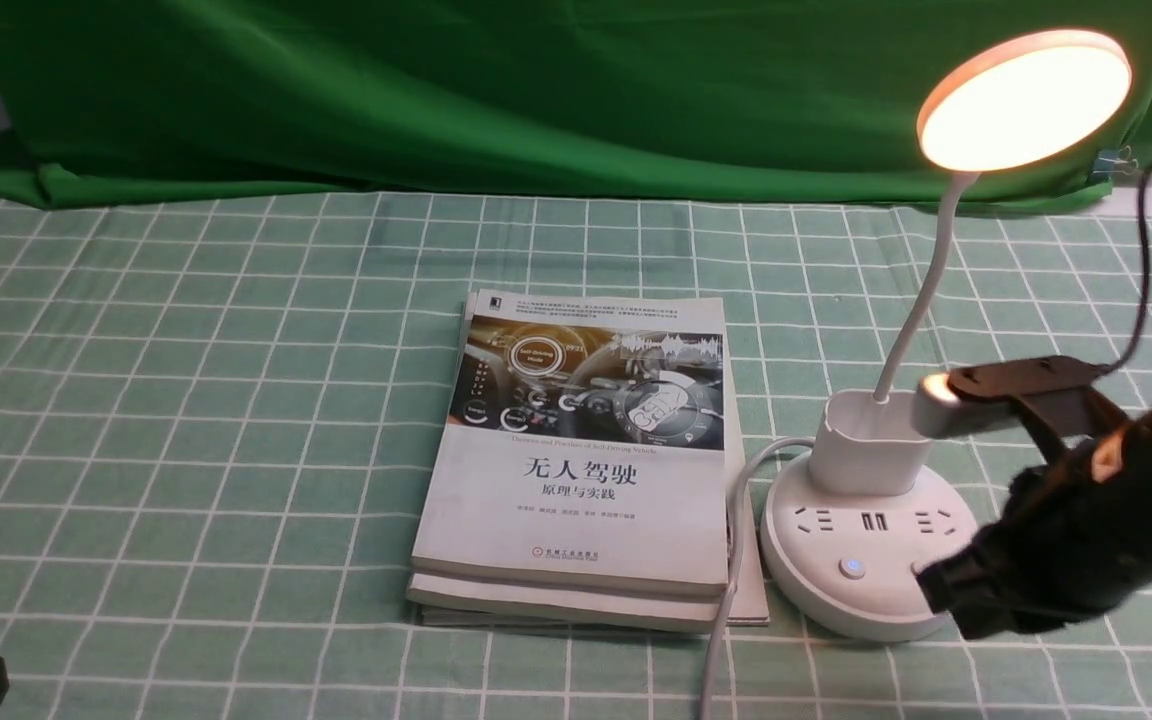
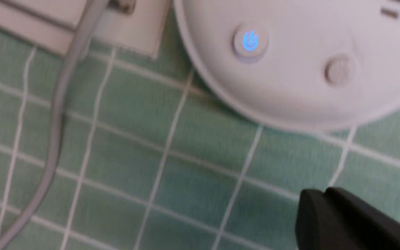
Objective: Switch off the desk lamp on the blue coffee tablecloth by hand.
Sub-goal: 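Press the power button on the lamp base to turn the lamp off with the right gripper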
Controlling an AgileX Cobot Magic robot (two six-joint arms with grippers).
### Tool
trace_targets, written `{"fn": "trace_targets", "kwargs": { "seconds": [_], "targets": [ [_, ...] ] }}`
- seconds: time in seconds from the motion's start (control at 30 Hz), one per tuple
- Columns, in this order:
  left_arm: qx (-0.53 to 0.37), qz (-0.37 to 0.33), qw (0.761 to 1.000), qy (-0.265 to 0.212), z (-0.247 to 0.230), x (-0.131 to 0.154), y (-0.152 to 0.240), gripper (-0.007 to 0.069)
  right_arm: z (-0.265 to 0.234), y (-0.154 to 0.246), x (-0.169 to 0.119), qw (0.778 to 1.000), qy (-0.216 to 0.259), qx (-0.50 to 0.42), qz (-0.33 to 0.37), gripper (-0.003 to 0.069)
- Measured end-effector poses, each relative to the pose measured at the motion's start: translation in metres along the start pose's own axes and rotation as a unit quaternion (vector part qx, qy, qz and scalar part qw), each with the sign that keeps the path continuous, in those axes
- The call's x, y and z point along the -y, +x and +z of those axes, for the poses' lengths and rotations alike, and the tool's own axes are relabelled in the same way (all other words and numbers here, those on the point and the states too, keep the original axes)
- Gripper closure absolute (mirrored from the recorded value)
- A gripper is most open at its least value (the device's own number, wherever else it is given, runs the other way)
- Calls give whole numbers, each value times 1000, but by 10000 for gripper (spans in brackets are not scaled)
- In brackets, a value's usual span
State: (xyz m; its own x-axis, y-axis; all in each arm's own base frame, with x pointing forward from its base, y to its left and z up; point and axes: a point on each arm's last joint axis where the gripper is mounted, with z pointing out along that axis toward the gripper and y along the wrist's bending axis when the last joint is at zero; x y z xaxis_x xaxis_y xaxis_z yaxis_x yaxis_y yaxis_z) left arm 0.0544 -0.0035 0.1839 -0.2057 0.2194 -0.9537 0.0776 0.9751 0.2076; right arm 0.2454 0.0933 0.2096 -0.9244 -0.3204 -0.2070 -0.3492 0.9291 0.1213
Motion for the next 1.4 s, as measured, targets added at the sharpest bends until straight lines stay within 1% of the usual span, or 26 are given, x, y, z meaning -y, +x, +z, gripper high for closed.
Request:
{"fn": "trace_targets", "kwargs": {
  "seconds": [0.33, 0.8, 1.13, 1.4],
  "targets": [
    [0, 0, 1000, 0, 0, 0, 0, 625, 11, -18, 3, 999, 7, 44, 7, 627],
    [0, 0, 1000, 0, 0, 0, 0, 625, 13, -22, 6, 998, 20, 61, 16, 627],
    [0, 0, 1000, 0, 0, 0, 0, 625, 36, -25, 9, 999, 22, 28, 19, 627],
    [0, 0, 1000, 0, 0, 0, 0, 625, 36, -27, 9, 999, 22, 27, 19, 627]
  ]
}}
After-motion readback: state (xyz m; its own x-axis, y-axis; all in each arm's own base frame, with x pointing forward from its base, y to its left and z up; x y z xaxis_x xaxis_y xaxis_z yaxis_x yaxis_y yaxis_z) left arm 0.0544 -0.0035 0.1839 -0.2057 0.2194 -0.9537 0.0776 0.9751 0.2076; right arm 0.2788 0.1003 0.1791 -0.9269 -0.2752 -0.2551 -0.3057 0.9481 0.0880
